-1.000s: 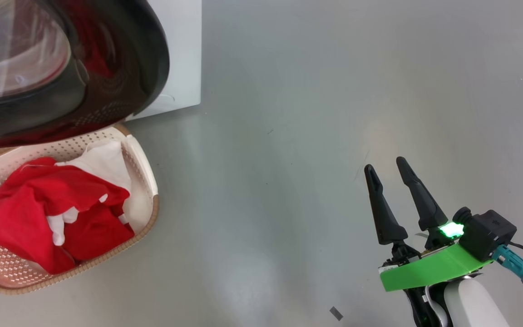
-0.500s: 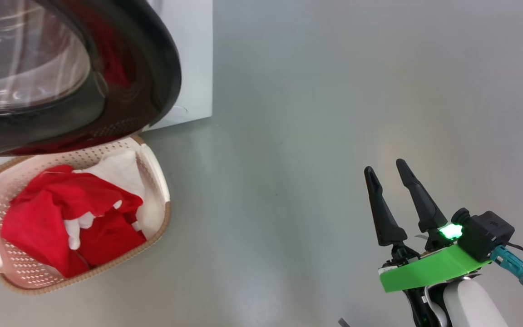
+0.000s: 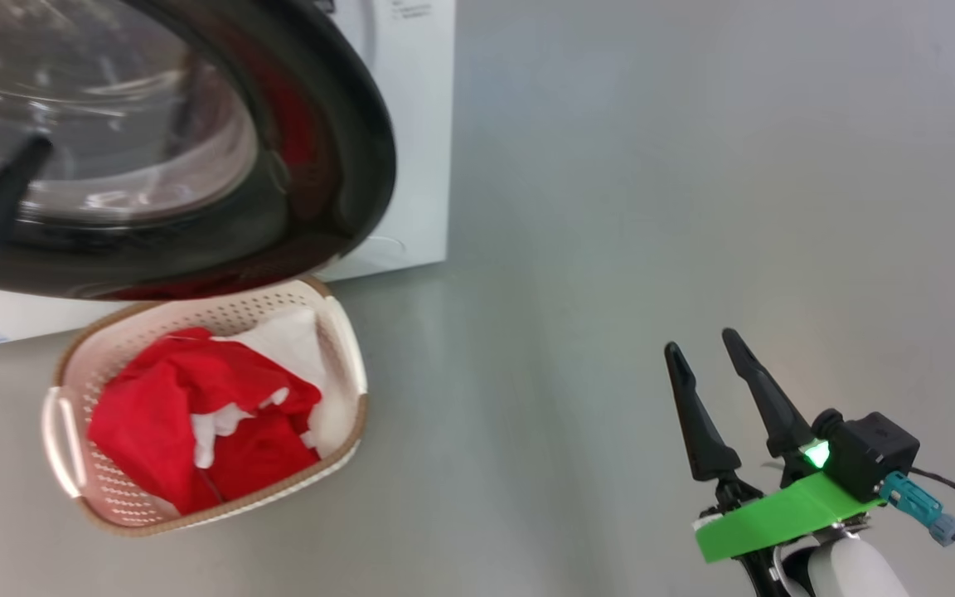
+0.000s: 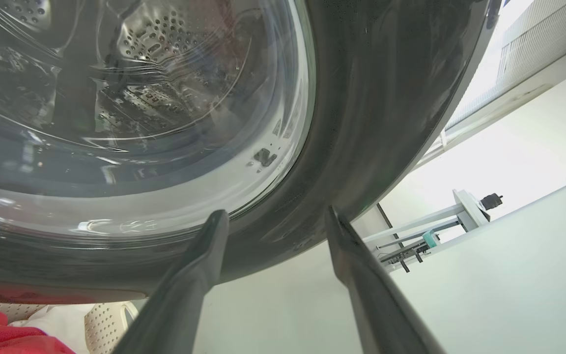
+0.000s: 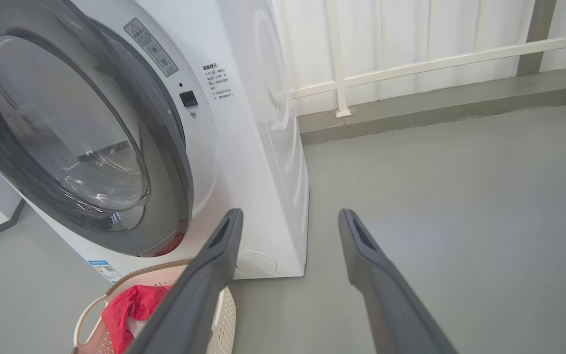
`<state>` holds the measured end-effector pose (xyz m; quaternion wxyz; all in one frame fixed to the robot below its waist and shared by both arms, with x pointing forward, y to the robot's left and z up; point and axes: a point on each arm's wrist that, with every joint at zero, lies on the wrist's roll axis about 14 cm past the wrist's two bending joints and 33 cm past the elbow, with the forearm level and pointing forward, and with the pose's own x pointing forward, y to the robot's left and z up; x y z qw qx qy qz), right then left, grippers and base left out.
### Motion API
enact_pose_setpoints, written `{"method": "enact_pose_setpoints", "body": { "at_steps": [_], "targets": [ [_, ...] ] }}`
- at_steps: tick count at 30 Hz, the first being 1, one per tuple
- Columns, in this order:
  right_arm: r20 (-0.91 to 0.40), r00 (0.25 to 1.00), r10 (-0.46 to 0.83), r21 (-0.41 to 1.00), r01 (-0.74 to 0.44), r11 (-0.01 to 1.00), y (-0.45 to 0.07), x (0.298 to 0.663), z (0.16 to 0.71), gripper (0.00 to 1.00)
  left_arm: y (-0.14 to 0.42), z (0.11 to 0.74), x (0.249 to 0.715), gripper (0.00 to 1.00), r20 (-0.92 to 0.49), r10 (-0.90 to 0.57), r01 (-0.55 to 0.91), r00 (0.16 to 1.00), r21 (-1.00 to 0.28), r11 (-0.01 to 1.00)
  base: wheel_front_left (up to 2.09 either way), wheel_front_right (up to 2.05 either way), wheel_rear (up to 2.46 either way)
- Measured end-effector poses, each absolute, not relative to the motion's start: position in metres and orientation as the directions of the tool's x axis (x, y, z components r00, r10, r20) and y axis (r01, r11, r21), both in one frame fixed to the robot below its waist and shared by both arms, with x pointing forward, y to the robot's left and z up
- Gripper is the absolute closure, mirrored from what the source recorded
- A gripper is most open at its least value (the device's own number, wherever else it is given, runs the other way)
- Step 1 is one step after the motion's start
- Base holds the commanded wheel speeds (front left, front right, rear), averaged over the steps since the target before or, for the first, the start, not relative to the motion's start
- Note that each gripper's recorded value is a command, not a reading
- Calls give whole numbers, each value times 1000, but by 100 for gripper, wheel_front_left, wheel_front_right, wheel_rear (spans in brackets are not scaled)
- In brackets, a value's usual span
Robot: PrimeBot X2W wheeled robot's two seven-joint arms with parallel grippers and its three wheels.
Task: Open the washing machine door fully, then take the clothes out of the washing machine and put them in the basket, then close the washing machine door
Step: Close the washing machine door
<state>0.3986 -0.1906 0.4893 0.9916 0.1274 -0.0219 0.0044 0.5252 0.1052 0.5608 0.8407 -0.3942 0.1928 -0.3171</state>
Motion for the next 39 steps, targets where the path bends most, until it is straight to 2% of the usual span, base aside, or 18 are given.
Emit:
{"method": "enact_pose_setpoints", "body": {
  "at_steps": [9, 20, 32, 39],
  "targets": [
    [69, 996, 49, 255, -65, 965, -175, 399, 497, 0, 125, 547, 490, 0, -82, -617, 309, 783, -810, 499, 0, 0, 0],
    [70, 993, 90, 254, -105, 962, -160, 394, 497, 0, 165, 511, 443, 0, -123, -452, 158, 883, -830, 534, 0, 0, 0],
    [44, 997, 66, 243, -74, 967, -172, 376, 491, 0, 184, 473, 396, 0, -168, -301, 38, 939, -817, 576, 0, 0, 0],
    [41, 998, 50, 245, -58, 968, -177, 369, 490, 0, 191, 452, 375, 0, -205, -251, 3, 946, -770, 638, 0, 0, 0]
  ]
}}
